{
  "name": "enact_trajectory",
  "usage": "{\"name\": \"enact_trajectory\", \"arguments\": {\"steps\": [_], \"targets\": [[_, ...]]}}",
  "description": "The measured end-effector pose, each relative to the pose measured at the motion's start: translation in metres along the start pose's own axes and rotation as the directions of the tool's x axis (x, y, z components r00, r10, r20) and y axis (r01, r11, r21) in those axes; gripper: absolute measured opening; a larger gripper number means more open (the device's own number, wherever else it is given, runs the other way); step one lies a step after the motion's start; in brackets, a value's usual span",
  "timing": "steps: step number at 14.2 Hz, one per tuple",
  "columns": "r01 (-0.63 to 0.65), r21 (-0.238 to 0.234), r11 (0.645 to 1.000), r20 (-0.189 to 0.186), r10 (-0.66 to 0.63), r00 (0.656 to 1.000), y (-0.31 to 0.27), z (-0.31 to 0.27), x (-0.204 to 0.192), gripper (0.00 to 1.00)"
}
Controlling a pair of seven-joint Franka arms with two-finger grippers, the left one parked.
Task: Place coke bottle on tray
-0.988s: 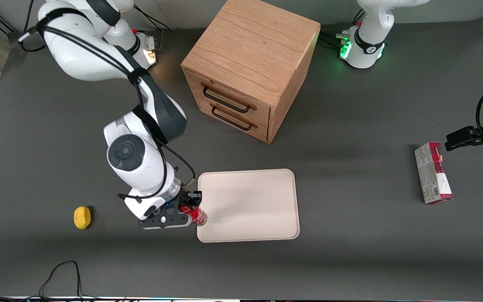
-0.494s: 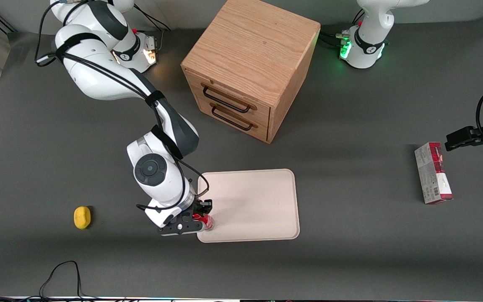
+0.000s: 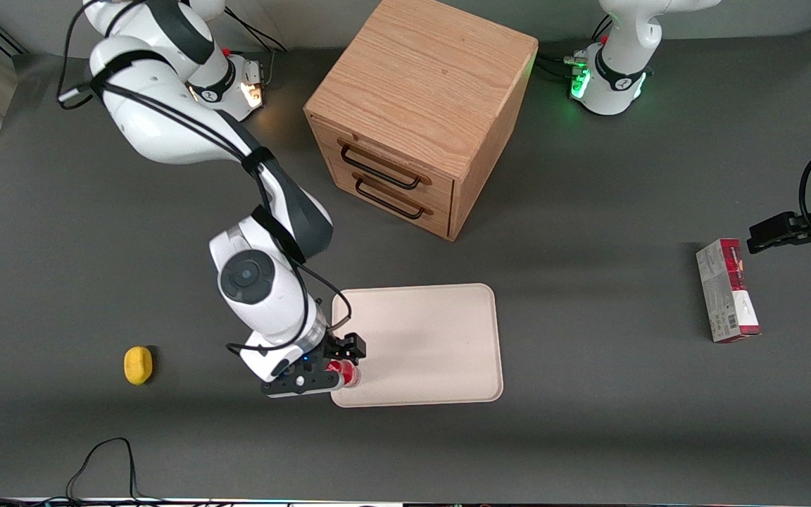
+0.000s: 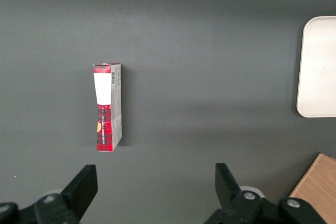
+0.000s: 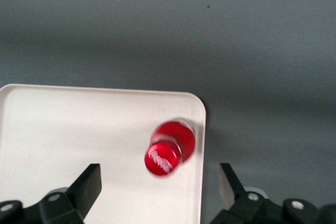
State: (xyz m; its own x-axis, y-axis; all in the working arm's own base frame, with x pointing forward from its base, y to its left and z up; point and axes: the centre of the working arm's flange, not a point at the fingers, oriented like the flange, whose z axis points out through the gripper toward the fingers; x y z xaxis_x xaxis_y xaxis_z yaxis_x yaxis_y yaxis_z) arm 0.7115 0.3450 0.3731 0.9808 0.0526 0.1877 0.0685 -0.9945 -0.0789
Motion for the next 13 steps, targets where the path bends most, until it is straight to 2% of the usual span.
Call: {"name": "enact_trajectory", "arguments": {"steps": [3, 5, 8, 11, 13], "targets": [[-0.008, -0.008, 1.000, 0.057, 0.009, 0.998, 0.029, -0.080, -0.020, 1.00], [-0.064, -0.029, 0.998, 0.112, 0.067, 0.991, 0.089, -0.120, -0.045, 1.00], [-0.120, -0.087, 0.989, 0.185, 0.134, 0.973, 0.184, -0.174, -0.102, 1.00], [-0.140, -0.098, 0.985, 0.197, 0.157, 0.968, 0.219, -0.227, -0.156, 1.00], [-0.127, -0.093, 0.988, 0.202, 0.144, 0.969, 0.228, -0.254, -0.179, 1.00]]}}
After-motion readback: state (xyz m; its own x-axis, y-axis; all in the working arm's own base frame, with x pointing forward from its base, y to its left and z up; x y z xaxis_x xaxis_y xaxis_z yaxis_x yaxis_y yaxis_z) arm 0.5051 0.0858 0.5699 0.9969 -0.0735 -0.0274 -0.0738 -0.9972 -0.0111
